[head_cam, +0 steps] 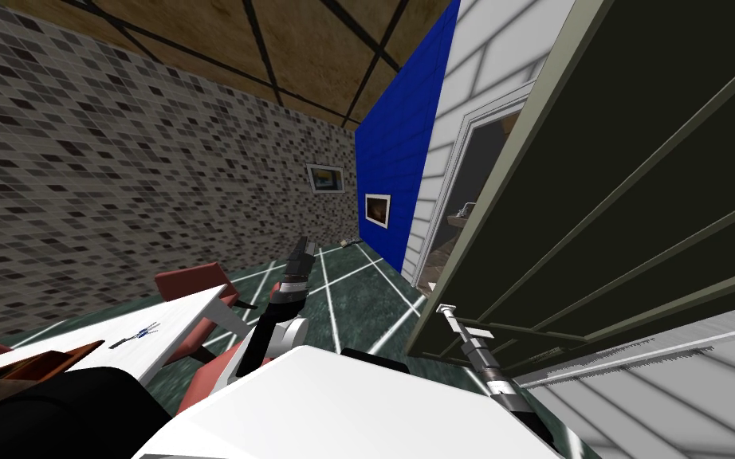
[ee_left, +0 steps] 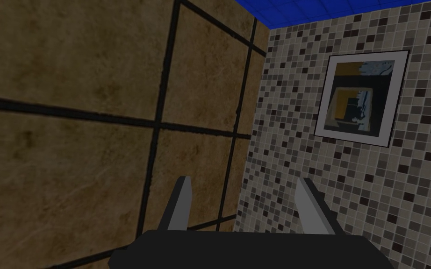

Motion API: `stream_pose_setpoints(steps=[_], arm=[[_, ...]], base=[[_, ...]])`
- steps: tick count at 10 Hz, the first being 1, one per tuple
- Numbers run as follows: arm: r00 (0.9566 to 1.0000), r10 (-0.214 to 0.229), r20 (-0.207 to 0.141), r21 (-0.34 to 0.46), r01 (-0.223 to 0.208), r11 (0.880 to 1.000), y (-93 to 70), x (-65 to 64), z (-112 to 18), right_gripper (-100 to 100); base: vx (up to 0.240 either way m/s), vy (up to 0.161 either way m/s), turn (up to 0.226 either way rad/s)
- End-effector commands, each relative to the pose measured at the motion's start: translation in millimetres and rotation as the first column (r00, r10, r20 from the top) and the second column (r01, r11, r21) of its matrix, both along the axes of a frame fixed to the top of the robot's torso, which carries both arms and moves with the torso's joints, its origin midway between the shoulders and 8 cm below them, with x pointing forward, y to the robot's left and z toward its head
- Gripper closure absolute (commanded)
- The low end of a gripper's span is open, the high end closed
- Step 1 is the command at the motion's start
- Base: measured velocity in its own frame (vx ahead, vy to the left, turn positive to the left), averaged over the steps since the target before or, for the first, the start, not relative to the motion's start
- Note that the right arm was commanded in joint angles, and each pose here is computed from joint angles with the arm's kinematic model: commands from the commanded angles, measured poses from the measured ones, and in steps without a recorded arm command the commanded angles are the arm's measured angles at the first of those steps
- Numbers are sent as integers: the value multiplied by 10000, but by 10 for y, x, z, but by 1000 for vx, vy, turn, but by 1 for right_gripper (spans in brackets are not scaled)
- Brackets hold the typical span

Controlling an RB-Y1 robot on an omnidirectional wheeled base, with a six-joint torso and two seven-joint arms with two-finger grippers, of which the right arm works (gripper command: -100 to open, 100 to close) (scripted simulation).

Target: Pull the door open

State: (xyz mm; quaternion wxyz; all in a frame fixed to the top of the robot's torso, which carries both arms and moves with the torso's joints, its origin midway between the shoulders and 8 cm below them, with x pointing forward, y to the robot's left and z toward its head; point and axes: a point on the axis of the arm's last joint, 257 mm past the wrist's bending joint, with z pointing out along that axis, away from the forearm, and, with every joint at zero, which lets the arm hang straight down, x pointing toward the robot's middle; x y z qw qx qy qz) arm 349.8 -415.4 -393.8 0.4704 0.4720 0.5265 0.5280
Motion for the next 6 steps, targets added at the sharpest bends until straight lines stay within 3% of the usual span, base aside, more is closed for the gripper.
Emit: stream_pose_setpoints(steps=[1, 6], arm=[[10000, -47, 9, -25, 47, 10000, -26, 7, 11, 100], [10000, -48, 6, -28, 48, 10000, -19, 32, 12, 100]], base=[[-31, -22, -26], [-29, -7, -1]])
